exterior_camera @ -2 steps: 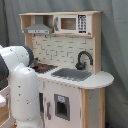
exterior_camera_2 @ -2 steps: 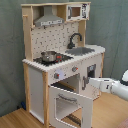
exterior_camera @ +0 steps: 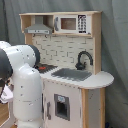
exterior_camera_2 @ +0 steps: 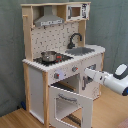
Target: Play with the kitchen
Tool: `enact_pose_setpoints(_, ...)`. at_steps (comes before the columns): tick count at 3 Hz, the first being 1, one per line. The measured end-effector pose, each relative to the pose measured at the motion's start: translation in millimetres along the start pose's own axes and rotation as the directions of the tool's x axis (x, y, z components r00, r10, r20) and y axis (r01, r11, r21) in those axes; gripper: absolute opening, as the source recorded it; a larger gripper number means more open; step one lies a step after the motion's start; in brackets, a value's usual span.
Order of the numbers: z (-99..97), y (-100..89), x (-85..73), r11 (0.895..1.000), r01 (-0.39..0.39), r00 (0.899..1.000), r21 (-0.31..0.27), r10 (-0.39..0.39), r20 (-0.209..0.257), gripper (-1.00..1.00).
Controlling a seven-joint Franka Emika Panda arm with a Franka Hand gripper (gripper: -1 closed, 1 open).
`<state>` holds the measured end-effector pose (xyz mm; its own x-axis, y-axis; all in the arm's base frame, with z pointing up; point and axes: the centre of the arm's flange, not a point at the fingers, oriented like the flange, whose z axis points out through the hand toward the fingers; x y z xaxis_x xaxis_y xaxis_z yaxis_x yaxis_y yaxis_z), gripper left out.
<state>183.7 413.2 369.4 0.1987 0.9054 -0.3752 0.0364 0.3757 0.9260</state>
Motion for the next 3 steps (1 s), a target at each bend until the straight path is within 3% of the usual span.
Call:
enact_pose_setpoints(1, 22.6, -19.7, -8.5, 0.999, -0.052, 0.998, -0.005, 0.052, 0.025, 1.0)
enact_pose_setpoints(3, 53.7, -53.0, -21.1, 0.99, -0.142, 0.99, -0.02, 0.142, 0.017, 1.0)
